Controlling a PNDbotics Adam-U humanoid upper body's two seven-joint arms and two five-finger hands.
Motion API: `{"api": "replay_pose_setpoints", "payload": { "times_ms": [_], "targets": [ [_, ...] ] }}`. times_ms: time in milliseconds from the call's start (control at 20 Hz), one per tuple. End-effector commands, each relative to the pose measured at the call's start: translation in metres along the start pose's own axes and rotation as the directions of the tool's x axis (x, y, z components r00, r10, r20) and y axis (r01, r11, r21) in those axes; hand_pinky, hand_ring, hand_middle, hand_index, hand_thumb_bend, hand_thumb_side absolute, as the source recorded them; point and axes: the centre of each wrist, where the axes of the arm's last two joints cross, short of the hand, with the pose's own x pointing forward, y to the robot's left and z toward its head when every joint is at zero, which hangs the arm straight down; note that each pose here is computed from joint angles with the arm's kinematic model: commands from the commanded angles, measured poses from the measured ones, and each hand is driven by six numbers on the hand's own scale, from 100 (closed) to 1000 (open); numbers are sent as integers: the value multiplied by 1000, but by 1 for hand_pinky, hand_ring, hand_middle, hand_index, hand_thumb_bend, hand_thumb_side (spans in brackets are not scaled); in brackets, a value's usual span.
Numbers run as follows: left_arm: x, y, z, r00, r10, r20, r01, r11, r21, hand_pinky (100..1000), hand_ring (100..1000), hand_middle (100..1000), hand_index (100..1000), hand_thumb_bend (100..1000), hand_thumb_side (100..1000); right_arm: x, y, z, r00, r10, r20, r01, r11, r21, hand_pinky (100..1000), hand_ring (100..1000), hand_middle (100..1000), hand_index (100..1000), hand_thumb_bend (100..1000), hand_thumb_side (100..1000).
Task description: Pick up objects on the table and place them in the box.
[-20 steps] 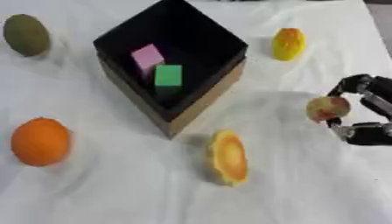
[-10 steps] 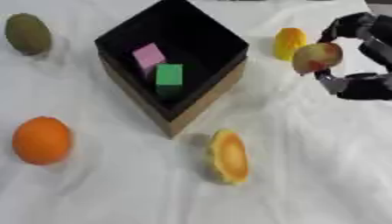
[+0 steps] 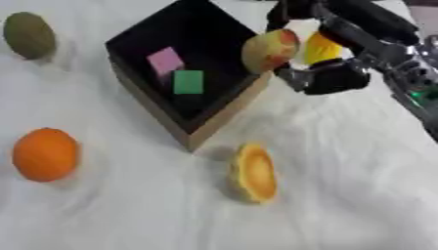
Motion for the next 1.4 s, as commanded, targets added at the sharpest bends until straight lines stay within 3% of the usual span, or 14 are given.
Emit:
{"api": "replay_pose_setpoints", "payload": {
  "times_ms": [50, 250, 550, 650, 700, 750, 900, 1050, 1400],
  "targets": [
    [6, 2, -9, 999, -4, 37, 5, 1000, -29, 853, 759, 741, 809, 100, 476, 2, 3, -18, 1000, 15, -13, -15, 999, 32, 853, 798, 611, 592, 100, 100],
    [7, 3, -10, 999, -6, 42, 7, 1000, -26, 854, 759, 741, 809, 100, 479, 0, -1, -46, 998, 42, -36, -41, 998, 52, 853, 797, 610, 589, 100, 100],
    [7, 4, -11, 999, -11, 48, 12, 1000, -18, 855, 759, 741, 809, 100, 480, -2, -16, -85, 995, 58, -79, -60, 998, -17, 859, 806, 624, 609, 100, 100],
    [7, 4, -11, 999, -12, 50, 13, 1000, -17, 855, 759, 741, 809, 100, 479, -1, -21, -98, 994, 67, -91, -69, 997, -26, 863, 827, 663, 654, 100, 100],
    [7, 5, -12, 999, -13, 50, 13, 1000, -16, 855, 759, 741, 809, 100, 480, -1, -22, -103, 993, 79, -92, -81, 996, -19, 881, 883, 755, 763, 100, 100],
    [7, 5, -12, 999, -14, 51, 15, 1000, -14, 855, 759, 741, 809, 100, 480, 1, -23, -109, 992, 97, -87, -98, 995, -3, 886, 897, 773, 783, 100, 100],
    [7, 6, -12, 998, -19, 52, 19, 1000, -6, 856, 759, 741, 809, 100, 481, 2, -25, -126, 989, 139, -57, -136, 989, 58, 921, 958, 841, 856, 100, 227],
    [7, 6, -11, 999, -20, 50, 20, 1000, -4, 856, 759, 742, 809, 100, 481, -5, -25, -132, 989, 141, -37, -136, 984, 111, 930, 968, 850, 867, 107, 274],
    [7, 6, -10, 999, -20, 46, 20, 1000, -2, 857, 760, 742, 810, 100, 480, -16, -31, -132, 991, 132, -9, -130, 983, 127, 930, 966, 843, 861, 116, 209]
  ]
}}
